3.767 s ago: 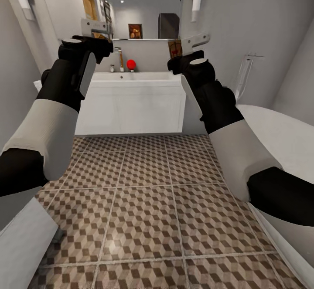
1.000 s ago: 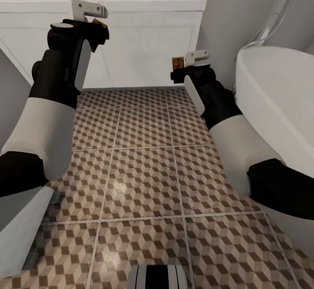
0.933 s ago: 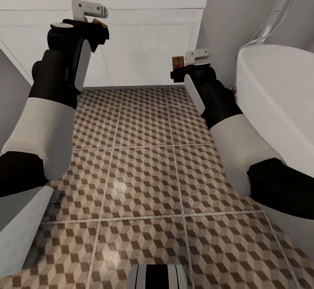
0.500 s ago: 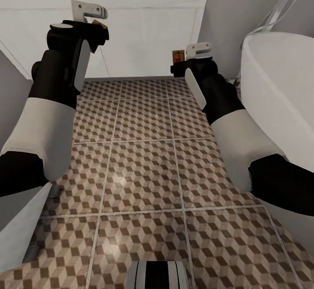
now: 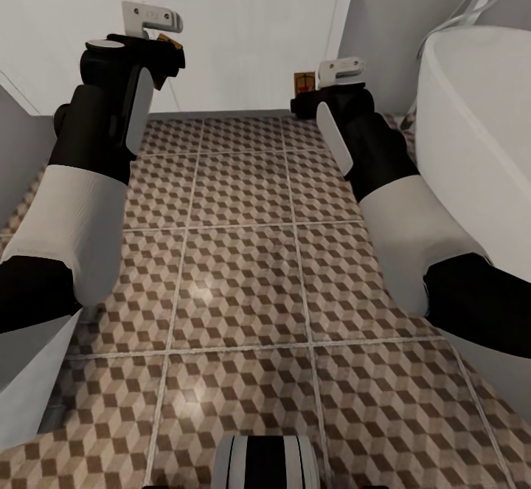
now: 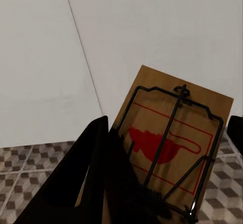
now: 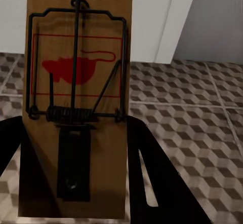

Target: Take the four mousetraps from the cabinet in the bathroom and place them on the bathroom floor. Make sure all four end up on the same floor surface, and ensure that at least two of them are either under or directly next to the same bathroom sink.

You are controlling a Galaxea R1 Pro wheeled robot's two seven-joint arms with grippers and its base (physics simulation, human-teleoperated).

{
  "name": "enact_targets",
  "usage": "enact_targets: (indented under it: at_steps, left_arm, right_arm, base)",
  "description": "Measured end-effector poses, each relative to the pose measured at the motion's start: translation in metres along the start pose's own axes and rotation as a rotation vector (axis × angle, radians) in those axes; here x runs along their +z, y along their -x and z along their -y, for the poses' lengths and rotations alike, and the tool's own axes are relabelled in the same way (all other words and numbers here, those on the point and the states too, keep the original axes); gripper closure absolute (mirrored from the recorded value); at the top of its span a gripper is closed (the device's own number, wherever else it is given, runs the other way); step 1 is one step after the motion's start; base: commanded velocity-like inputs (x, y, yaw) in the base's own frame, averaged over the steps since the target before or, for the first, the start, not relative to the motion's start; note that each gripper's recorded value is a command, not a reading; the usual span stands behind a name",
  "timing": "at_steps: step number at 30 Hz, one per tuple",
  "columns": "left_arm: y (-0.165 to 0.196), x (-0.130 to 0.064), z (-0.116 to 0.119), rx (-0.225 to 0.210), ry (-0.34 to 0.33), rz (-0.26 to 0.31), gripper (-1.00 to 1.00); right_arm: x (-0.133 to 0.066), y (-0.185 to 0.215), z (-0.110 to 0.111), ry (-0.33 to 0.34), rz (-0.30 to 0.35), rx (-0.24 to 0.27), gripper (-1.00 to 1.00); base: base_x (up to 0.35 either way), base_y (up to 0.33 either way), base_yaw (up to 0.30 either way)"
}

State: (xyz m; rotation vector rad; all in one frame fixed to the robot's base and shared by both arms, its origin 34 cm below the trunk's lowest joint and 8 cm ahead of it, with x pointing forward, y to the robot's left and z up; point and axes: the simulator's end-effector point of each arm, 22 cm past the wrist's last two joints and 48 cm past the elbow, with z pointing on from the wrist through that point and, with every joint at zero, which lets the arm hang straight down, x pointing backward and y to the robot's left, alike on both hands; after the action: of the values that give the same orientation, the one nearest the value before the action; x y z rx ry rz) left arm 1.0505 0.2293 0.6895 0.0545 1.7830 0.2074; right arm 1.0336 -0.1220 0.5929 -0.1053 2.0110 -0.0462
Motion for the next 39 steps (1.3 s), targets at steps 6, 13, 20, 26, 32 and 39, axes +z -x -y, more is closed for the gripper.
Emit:
enact_targets:
  at_steps: [6,13,20,26,32,39]
  left_arm:
    - [-0.022,0.010,0.004,0.002,0.000,-0.023,1.00]
    - [-0.048,0.020,0.009,0.004,-0.006,-0.050,1.00]
    - [-0.074,0.030,0.015,0.007,-0.015,-0.075,1.00]
    - [-0.096,0.038,0.020,0.006,-0.019,-0.093,1.00]
    - [-0.118,0.045,0.025,0.005,-0.026,-0.109,1.00]
    - [-0.138,0.050,0.031,0.003,-0.035,-0.124,1.00]
  right_arm:
    - [0.012,-0.018,0.000,0.001,-0.022,0.009,1.00]
    - [0.026,-0.042,-0.001,0.003,-0.052,0.011,1.00]
    - [0.040,-0.068,-0.003,0.005,-0.082,0.012,1.00]
    - [0.053,-0.097,-0.005,0.006,-0.124,0.009,1.00]
    - [0.065,-0.127,-0.007,0.006,-0.166,0.006,1.00]
    - [0.073,-0.147,-0.008,0.005,-0.191,0.001,1.00]
  base:
    - [0.000,0.000,0.000]
    - [0.000,0.000,0.000]
    - [0.000,0.000,0.000]
    - [0.000,0.000,0.000]
    - [0.000,0.000,0.000]
    - [0.000,0.000,0.000]
